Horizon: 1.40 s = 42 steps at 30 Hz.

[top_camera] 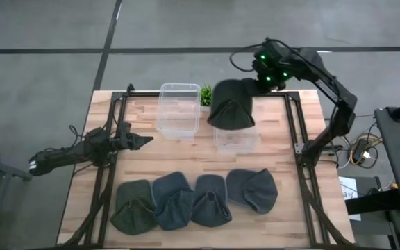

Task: Pick & Place hat
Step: Put the right black cap into the right transparent bin

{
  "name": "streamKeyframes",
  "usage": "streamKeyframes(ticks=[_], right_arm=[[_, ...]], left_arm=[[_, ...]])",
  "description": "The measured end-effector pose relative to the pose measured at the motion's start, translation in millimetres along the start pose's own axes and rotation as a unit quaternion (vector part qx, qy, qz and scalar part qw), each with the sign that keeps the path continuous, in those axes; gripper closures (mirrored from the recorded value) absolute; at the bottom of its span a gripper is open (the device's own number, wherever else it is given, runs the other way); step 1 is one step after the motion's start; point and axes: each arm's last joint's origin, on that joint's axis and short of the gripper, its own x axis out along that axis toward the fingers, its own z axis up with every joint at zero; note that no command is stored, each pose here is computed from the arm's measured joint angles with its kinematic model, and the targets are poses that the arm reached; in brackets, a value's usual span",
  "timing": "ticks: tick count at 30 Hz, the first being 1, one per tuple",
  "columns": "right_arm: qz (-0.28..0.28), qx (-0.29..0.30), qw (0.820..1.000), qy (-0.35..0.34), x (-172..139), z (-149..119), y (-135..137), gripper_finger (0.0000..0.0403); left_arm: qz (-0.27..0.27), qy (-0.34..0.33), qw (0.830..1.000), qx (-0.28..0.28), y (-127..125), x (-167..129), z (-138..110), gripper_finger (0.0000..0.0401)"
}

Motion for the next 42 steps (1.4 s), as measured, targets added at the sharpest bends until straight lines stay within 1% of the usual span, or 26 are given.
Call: streamKeyframes(ticks=[5,8,12,14,19,22,24,26,30,35,39,42], right_arm=[[-0.032,0.028,0.998,0.037,15.7,9.9,-9.7,0.0392],[-0.037,0.049,0.997,0.047,22.6,14.3,-14.0,0.0392],[-0.026,0.07,0.993,0.09,38.9,15.9,-15.6,0.0392],[-0.03,0.076,0.991,0.108,48.1,15.9,-16.5,0.0392],[-0.059,0.098,0.983,0.143,71.9,15.1,-24.9,0.0392],[-0.087,0.107,0.977,0.16,86.5,13.1,-32.3,0.0392],[-0.111,0.112,0.974,0.164,95.9,12.0,-36.4,0.0392],[-0.122,0.113,0.972,0.167,104.9,11.3,-39.7,0.0392],[-0.117,0.114,0.974,0.16,119.3,12.8,-42.4,0.039],[-0.127,0.118,0.969,0.178,135.8,12.0,-47.1,0.039],[-0.132,0.109,0.967,0.188,149.9,13.4,-49.9,0.039],[-0.127,0.103,0.97,0.18,157.7,15.6,-50.5,0.039]], left_arm=[[0.0,0.0,1.0,0.0,0.0,0.0,0.0,0.0399],[-0.002,0.005,1.0,0.0,-0.1,0.0,-0.3,0.0399],[-0.004,0.012,1.0,-0.005,-0.3,0.0,-0.7,0.0399],[-0.006,0.018,1.0,-0.006,-0.4,0.0,-1.1,0.0399],[-0.006,0.018,1.0,-0.007,-0.4,0.0,-1.1,0.0399],[-0.007,0.02,1.0,-0.008,-0.4,0.0,-1.2,0.0399],[-0.007,0.02,1.0,-0.008,-0.4,0.0,-1.2,0.0399],[-0.007,0.02,1.0,-0.008,-0.4,0.0,-1.1,0.0399],[-0.007,0.02,1.0,-0.008,-0.4,0.0,-1.2,0.0399],[-0.007,0.02,1.0,-0.008,-0.5,0.0,-1.2,0.0399],[-0.007,0.02,1.0,-0.008,-0.4,0.0,-1.2,0.0399],[-0.007,0.02,1.0,-0.008,-0.4,0.0,-1.1,0.0399]])
